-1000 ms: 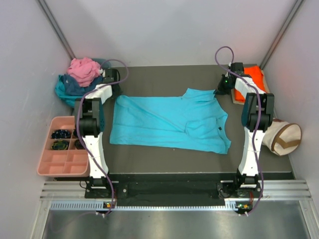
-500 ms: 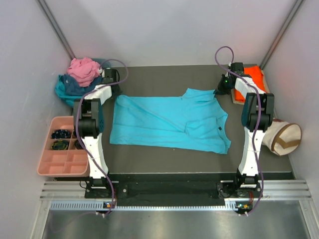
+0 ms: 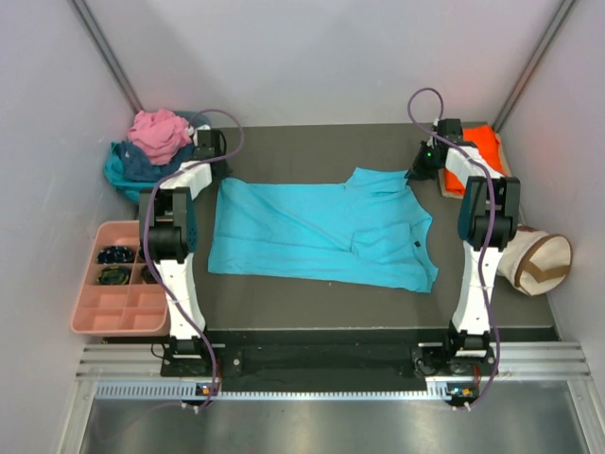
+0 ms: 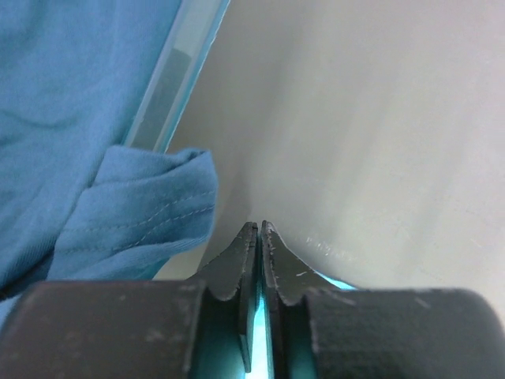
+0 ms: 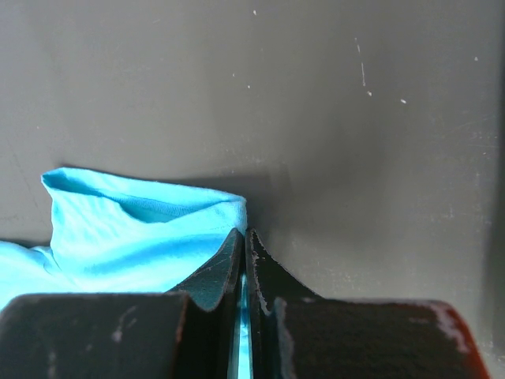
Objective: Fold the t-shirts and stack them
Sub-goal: Fold the tshirt
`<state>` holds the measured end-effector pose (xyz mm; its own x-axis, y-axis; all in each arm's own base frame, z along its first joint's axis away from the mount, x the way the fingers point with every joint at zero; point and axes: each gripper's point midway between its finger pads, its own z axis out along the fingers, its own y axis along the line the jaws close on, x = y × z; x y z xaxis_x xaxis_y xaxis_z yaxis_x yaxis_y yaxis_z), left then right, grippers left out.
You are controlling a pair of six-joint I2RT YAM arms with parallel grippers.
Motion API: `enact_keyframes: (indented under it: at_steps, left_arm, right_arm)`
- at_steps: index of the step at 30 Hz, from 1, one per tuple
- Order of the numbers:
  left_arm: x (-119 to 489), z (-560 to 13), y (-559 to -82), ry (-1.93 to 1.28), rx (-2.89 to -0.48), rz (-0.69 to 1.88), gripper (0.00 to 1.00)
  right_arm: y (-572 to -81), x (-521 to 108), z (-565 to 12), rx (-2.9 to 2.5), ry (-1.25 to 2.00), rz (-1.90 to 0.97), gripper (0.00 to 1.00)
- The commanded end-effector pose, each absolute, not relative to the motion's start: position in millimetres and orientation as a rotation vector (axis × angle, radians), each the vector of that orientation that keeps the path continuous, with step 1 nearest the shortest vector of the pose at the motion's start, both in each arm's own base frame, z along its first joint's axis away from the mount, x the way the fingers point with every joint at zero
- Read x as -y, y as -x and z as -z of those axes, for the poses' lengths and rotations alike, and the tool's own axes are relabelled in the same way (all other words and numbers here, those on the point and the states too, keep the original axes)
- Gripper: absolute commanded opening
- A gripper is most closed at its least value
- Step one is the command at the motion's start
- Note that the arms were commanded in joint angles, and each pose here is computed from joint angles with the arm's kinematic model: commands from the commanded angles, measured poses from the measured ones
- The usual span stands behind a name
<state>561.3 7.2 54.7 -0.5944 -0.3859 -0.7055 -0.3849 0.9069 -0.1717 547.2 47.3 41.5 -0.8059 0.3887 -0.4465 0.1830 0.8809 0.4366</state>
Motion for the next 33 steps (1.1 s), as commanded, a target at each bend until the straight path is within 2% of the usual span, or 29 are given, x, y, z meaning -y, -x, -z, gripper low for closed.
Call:
enact_keyframes:
  at_steps: [1,7,19,27,28,29,31,33]
  left_arm:
    - [-8,-122,-584,0.496,-2.090,0.054,0.12]
    - [-7,-123,-576,0.507,-2.088,0.071,0.12]
    - [-19,-117,-560,0.554,-2.086,0.074,0.12]
    - [-15,-112,-565,0.549,-2.090,0.098,0.12]
    - [-14,-111,-566,0.547,-2.093,0.111,0.19]
    - [-12,-108,-568,0.542,-2.100,0.118,0.30]
    - [-7,-110,-572,0.538,-2.097,0.155,0.62]
    - [-2,-111,-578,0.523,-2.095,0.187,0.73]
  right_arm:
    - [-562,-43,-77,-2.410,-0.379,-0.500,0.00]
    - [-560,-44,-94,-2.376,-0.375,-0.497,0.00]
    - [-544,-34,-185,-2.206,-0.351,-0.441,0.00]
    - [-540,-36,-186,-2.209,-0.342,-0.450,0.00]
    - [-540,-36,-184,-2.213,-0.345,-0.454,0.00]
    - [-540,-37,-179,-2.224,-0.345,-0.458,0.00]
    - [-541,-38,-175,-2.232,-0.342,-0.463,0.00]
    - [-543,-38,-168,-2.245,-0.348,-0.468,0.00]
